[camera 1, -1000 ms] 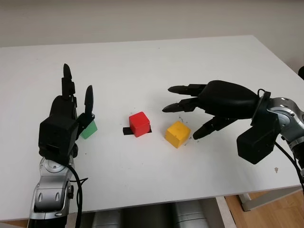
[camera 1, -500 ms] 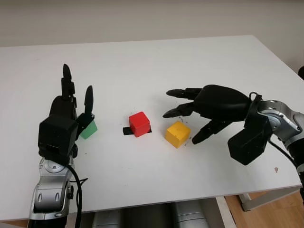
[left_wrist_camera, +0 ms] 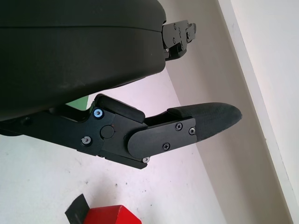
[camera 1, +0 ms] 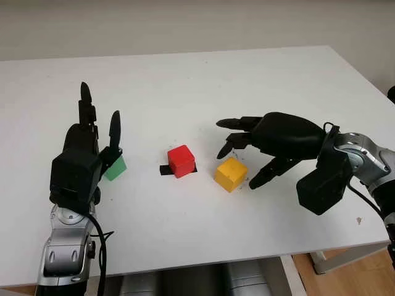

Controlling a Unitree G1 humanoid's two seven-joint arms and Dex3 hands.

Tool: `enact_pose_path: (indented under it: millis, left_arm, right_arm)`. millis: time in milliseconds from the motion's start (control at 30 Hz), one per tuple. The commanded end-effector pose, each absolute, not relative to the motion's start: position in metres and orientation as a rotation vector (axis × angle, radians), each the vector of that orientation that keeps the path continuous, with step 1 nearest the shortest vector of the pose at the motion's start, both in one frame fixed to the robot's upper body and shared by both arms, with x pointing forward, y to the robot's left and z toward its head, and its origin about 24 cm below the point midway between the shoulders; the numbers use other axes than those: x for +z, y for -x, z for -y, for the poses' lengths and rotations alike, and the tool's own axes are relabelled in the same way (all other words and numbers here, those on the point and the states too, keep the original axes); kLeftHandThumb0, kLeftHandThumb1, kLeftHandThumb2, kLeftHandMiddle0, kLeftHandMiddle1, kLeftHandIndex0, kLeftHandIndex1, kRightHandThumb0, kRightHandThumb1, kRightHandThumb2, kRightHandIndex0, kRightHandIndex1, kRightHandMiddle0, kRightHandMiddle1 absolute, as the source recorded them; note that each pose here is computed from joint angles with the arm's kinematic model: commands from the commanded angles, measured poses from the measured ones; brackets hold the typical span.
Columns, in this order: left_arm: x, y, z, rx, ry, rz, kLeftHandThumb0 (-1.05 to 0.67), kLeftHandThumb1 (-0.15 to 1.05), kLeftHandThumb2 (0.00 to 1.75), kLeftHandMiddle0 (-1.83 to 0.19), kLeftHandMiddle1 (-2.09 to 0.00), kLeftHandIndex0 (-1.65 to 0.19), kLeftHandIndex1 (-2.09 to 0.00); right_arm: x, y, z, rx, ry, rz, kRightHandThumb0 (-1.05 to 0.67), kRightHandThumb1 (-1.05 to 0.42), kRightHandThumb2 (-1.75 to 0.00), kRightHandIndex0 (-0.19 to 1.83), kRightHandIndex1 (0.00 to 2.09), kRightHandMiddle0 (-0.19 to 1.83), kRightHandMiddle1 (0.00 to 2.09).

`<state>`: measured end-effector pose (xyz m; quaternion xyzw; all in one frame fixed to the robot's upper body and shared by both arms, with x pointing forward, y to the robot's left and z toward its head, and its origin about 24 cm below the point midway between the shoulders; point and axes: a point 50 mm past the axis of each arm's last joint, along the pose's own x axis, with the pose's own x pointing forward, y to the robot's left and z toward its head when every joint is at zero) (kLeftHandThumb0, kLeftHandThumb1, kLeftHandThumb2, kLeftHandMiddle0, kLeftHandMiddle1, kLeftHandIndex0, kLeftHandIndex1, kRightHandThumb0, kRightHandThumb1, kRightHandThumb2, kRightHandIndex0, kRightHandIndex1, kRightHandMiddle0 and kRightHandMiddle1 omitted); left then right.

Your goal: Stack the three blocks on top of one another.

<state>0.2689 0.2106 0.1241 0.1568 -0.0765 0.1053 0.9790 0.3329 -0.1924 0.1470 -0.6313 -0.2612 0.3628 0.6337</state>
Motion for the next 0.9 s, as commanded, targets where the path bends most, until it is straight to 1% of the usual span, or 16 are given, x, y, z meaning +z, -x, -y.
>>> enact_pose_path:
  millis: [0,267,500,867]
  left_arm:
    - [0.130,-0.267,-0.211,0.217,-0.325,0.176,-0.78,1.05,0.67,0.19,-0.01,0.19,-0.03]
    - [0.129,-0.266,-0.212,0.221,-0.325,0.174,-0.78,1.05,0.67,0.19,-0.02,0.19,-0.03]
    - [0.129,-0.265,-0.211,0.215,-0.320,0.171,-0.77,1.05,0.67,0.19,0.00,0.19,-0.02]
    - [0.128,-0.263,-0.210,0.219,-0.317,0.170,-0.78,1.05,0.66,0.19,0.00,0.19,-0.01]
  right_arm:
    - [0.152,-0.336,0.188,0.820,1.422,0.635,-0.65,-0.91,-0.06,0.24,0.07,0.23,1.03]
    - [0.145,-0.338,0.184,0.815,1.392,0.629,-0.66,-0.93,-0.06,0.24,0.06,0.21,1.12]
    - [0.139,-0.340,0.180,0.801,1.430,0.653,-0.68,-0.92,-0.05,0.27,0.07,0.20,1.12]
    - [0.138,-0.345,0.180,0.799,1.482,0.636,-0.64,-0.90,-0.05,0.25,0.06,0.22,1.10]
